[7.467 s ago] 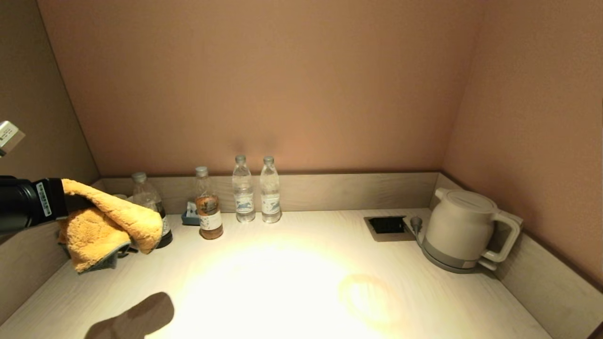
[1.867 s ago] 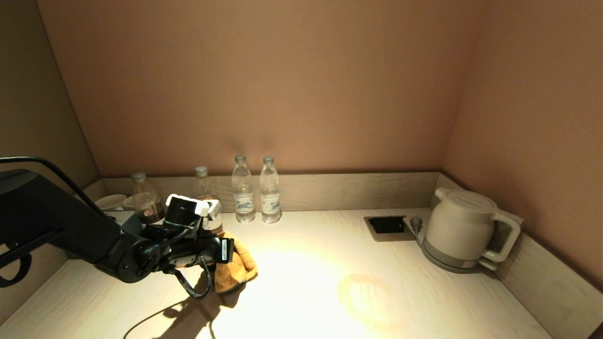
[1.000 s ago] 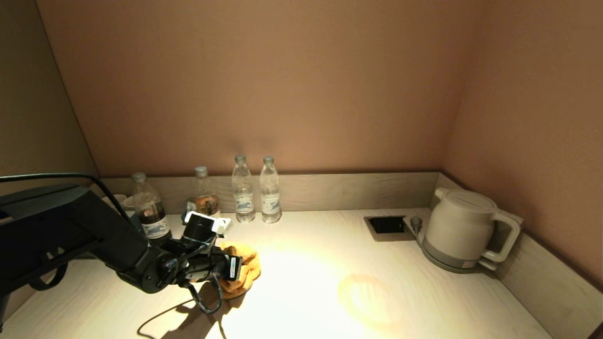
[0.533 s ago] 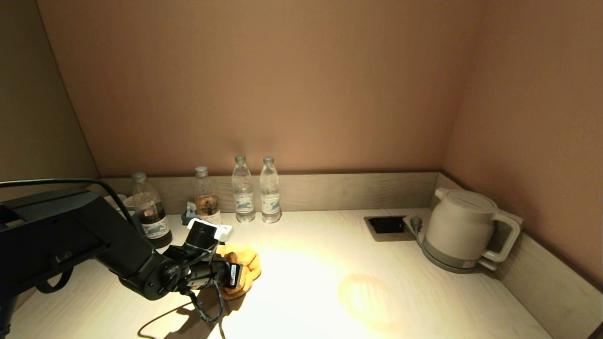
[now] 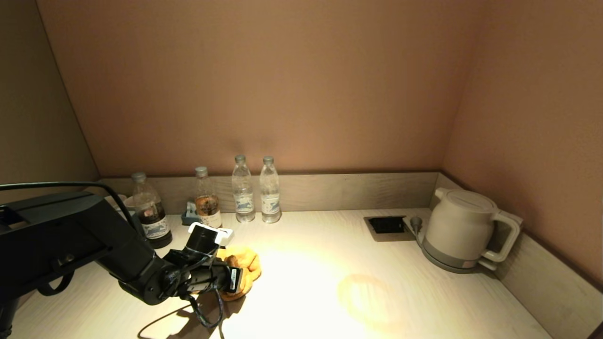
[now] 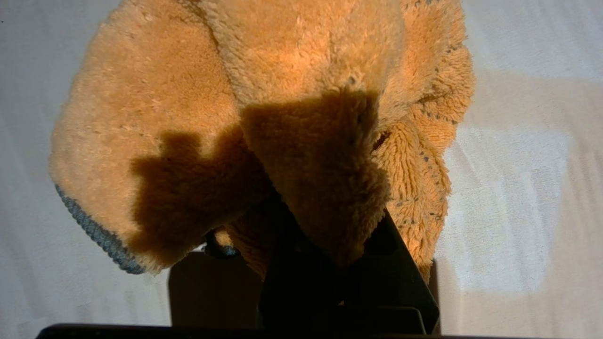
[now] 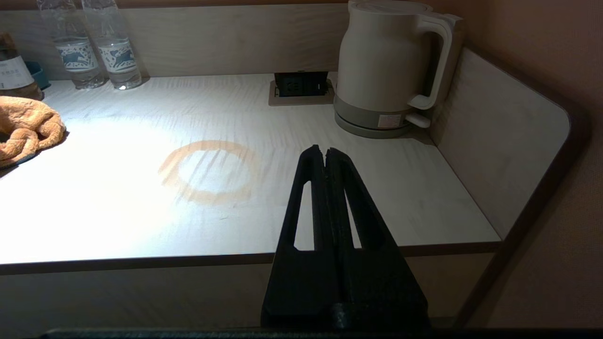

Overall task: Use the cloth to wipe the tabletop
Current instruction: Sweep the stains on the table

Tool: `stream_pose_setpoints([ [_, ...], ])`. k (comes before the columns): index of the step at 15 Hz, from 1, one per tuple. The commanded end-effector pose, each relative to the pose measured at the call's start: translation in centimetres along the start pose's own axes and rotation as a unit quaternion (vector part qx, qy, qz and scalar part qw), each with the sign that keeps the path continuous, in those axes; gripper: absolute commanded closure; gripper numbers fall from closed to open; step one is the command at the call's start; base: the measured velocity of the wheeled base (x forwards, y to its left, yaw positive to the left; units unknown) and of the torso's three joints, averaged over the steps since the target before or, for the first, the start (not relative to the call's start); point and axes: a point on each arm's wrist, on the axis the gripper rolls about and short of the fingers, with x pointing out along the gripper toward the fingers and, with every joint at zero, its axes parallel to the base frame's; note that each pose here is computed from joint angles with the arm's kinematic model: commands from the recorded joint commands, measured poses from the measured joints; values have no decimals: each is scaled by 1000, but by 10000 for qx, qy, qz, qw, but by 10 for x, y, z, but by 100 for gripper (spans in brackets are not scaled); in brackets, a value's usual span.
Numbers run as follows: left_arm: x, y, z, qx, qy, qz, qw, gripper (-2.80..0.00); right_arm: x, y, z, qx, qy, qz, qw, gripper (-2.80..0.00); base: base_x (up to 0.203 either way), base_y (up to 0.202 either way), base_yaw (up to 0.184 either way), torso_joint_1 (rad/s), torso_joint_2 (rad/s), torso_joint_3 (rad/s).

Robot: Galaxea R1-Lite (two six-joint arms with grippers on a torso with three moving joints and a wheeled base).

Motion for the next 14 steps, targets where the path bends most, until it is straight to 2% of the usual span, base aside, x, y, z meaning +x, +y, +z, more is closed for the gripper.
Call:
stream_pose_setpoints([
  [1,-1,0,-5,-1,102,14,9999,0,0,0,0,0,-6,-2,10000,0,0,0,0,0,0,0],
  [3,-3,1,-6,0,111,32,9999,0,0,0,0,0,-6,-2,10000,0,0,0,0,0,0,0],
  [8,-13,1,-26,57,382,85,9992,0,0,0,0,0,-6,-2,10000,0,0,0,0,0,0,0],
  [11,-15,-1,-34,101,312,149,9993,0,0,0,0,0,-6,-2,10000,0,0,0,0,0,0,0],
  [14,-19,0,-46,147,413,191,9989,0,0,0,0,0,-6,-2,10000,0,0,0,0,0,0,0],
])
